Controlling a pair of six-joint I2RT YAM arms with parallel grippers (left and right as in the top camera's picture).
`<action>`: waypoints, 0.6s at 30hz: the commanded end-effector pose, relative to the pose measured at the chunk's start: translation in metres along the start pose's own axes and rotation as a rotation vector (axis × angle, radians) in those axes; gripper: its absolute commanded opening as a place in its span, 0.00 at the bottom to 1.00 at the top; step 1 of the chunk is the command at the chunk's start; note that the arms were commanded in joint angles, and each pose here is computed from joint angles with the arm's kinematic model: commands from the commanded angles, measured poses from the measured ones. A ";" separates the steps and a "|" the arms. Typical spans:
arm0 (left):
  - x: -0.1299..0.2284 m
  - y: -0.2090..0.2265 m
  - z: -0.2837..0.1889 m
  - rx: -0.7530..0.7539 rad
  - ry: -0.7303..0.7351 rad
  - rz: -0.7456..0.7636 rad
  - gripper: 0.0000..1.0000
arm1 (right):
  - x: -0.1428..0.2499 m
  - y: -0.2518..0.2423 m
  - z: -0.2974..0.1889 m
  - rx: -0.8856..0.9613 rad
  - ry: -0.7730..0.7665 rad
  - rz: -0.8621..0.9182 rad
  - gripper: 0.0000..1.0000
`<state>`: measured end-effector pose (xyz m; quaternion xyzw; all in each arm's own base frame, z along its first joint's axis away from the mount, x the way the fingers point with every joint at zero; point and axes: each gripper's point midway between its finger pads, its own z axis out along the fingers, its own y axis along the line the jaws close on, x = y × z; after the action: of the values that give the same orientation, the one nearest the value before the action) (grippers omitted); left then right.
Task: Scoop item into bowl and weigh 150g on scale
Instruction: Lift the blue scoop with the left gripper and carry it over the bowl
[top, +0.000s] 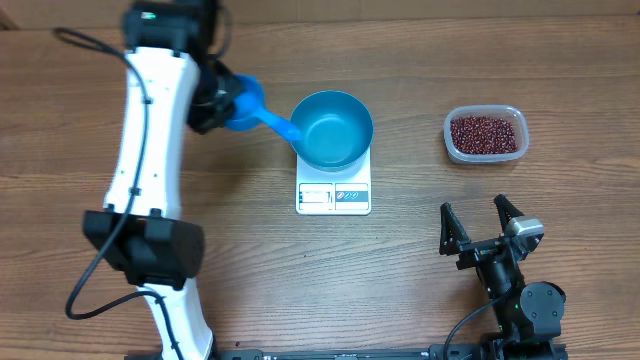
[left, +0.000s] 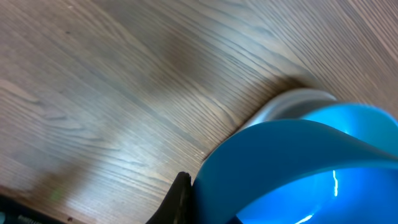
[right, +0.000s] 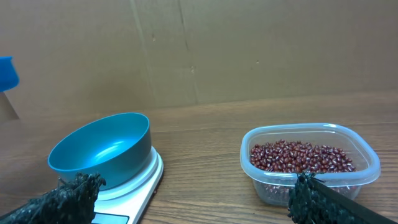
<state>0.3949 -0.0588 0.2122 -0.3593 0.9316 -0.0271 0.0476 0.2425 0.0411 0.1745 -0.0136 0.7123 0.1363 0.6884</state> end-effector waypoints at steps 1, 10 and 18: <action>0.013 -0.021 -0.012 -0.031 -0.147 0.051 0.04 | 0.002 0.002 0.000 -0.011 -0.001 0.002 1.00; 0.061 -0.075 -0.016 0.049 -0.216 0.217 0.04 | 0.002 0.002 0.000 -0.011 -0.001 0.002 1.00; 0.087 -0.101 -0.018 0.132 -0.193 0.273 0.04 | 0.002 0.002 0.000 -0.011 -0.001 0.002 1.00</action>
<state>0.3963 -0.1843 0.2215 -0.2232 0.9625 -0.0256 0.1521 0.2424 0.0411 0.1746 -0.0136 0.7122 0.1365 0.6884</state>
